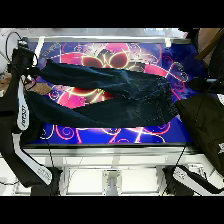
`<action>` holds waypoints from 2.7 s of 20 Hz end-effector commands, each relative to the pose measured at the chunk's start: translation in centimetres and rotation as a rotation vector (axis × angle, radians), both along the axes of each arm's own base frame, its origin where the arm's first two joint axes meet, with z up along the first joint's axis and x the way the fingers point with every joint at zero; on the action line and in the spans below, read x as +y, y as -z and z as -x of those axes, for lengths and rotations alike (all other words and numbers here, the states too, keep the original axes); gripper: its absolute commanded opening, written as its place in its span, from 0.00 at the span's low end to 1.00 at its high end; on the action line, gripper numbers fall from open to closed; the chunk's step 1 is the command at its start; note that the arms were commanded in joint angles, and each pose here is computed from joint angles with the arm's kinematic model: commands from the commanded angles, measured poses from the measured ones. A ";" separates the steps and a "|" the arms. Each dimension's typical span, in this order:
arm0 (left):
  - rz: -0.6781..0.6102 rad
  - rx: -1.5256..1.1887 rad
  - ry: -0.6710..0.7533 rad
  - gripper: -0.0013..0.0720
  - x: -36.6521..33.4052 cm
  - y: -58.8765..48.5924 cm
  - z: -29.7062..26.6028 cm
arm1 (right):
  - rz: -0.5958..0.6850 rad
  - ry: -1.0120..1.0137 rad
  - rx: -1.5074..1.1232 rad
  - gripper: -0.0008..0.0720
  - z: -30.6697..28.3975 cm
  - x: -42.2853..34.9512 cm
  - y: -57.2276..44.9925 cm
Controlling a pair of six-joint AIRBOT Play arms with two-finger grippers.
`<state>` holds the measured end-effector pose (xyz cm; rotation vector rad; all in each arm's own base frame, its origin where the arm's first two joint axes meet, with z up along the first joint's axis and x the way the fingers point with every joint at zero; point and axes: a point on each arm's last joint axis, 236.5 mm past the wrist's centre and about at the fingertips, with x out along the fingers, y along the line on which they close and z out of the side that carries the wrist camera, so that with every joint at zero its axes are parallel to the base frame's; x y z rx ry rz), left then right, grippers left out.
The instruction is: Fold the clothes and pants, and hang the long-sleeved shirts on hangers.
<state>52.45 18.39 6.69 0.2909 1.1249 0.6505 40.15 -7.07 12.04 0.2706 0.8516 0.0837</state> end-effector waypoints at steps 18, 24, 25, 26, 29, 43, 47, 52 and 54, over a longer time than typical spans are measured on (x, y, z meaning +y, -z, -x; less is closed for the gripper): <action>0.692 -0.553 -0.606 0.80 -1.8 6.7 28.8 | -0.283 -0.007 -0.034 0.56 9.4 5.3 2.2; 0.869 -0.632 -0.550 0.77 -0.8 9.6 24.8 | -0.402 -0.011 -0.114 0.56 8.2 6.9 -0.6; 0.929 -0.648 -0.533 0.77 -1.3 10.2 23.4 | -0.415 -0.013 -0.122 0.56 8.2 7.1 -0.8; 0.988 -0.666 -0.532 0.76 -1.7 10.9 22.3 | -0.422 -0.017 -0.122 0.56 8.2 7.2 -0.9; 1.080 -0.736 -0.525 0.64 -1.9 11.6 20.0 | -0.448 -0.033 -0.091 0.56 8.8 7.9 -0.8; 0.916 -0.789 -0.216 0.03 -2.4 3.6 19.7 | -0.259 -0.007 0.163 0.56 13.4 5.7 5.9; 0.882 -0.736 -0.185 0.03 -3.1 3.2 21.0 | -0.358 0.149 0.245 0.75 14.9 6.2 12.8; 0.882 -0.731 -0.178 0.03 -3.3 3.2 21.0 | -0.375 0.471 0.145 0.78 11.0 0.4 15.8; 0.879 -0.730 -0.175 0.03 -3.3 3.2 21.0 | -0.374 0.496 0.175 0.78 10.5 -0.6 17.7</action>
